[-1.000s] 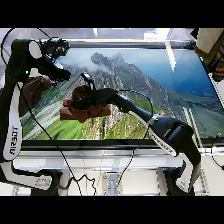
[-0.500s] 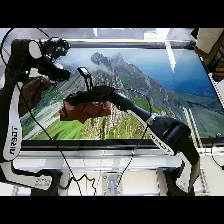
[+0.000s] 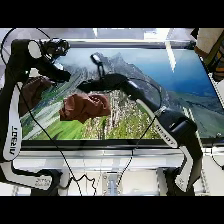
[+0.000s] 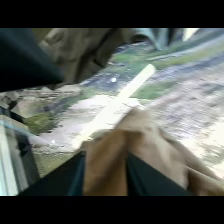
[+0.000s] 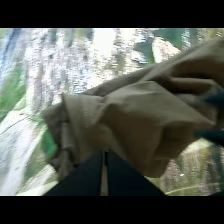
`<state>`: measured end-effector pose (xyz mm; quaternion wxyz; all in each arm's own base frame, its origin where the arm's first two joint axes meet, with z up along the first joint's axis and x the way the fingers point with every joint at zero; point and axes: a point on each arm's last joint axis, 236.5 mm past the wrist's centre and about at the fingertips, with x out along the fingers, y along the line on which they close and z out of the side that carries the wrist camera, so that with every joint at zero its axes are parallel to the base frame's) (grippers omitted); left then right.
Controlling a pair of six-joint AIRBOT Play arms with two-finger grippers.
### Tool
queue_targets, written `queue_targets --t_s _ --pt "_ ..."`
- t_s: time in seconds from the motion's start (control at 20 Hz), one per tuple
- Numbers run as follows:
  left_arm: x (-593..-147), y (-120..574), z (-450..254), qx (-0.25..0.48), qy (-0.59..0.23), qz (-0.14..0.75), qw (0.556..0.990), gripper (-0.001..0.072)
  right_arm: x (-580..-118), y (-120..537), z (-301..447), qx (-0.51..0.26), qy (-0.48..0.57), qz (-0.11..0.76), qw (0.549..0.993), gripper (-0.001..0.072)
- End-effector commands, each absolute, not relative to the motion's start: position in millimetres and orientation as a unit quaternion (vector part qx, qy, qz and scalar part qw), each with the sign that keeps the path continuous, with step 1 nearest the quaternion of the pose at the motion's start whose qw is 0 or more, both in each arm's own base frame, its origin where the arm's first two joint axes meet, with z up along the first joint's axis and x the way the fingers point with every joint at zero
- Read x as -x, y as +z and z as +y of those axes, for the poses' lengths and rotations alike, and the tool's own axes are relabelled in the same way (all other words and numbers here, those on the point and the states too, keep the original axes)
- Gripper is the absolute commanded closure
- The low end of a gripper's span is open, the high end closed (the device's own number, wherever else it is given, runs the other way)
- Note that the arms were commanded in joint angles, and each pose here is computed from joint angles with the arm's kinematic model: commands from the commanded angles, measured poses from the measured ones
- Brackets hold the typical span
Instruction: Fold the shirts.
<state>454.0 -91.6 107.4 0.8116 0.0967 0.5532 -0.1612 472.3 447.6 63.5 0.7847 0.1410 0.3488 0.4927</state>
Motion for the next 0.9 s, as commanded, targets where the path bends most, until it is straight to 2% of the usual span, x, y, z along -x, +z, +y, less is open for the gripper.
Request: queue_targets --t_s 0.0,0.05,0.1,0.25,0.3,0.4,0.6,0.85 --pt "-442 114 -141 -0.053 -0.265 0.541 0.796 0.0308 -491 33 374 -0.147 0.443 0.435 0.770 0.0272" --pt "-441 114 -153 -0.036 -0.284 0.539 0.792 0.0154 -490 25 354 -0.144 0.434 0.462 0.760 0.0251" --pt "-441 111 -158 -0.029 -0.293 0.541 0.788 0.0146 -488 19 338 -0.146 0.431 0.483 0.748 0.0216" --pt "-441 82 -148 -0.037 -0.275 0.579 0.767 0.0150 -484 6 312 -0.145 0.417 0.515 0.735 0.0179" --pt "-438 70 -145 -0.036 -0.270 0.596 0.756 0.0177 -483 -2 307 -0.148 0.411 0.522 0.732 0.0179" --pt "-431 46 -143 -0.034 -0.268 0.626 0.731 0.0290 -474 -20 305 -0.152 0.403 0.542 0.722 0.0178" --pt "-412 -10 -127 -0.041 -0.240 0.682 0.690 0.0291 -456 -55 305 -0.175 0.392 0.575 0.697 0.0178" --pt "-386 -59 -82 -0.090 -0.170 0.735 0.650 0.0290 -457 -66 321 -0.231 0.403 0.573 0.676 0.0178"
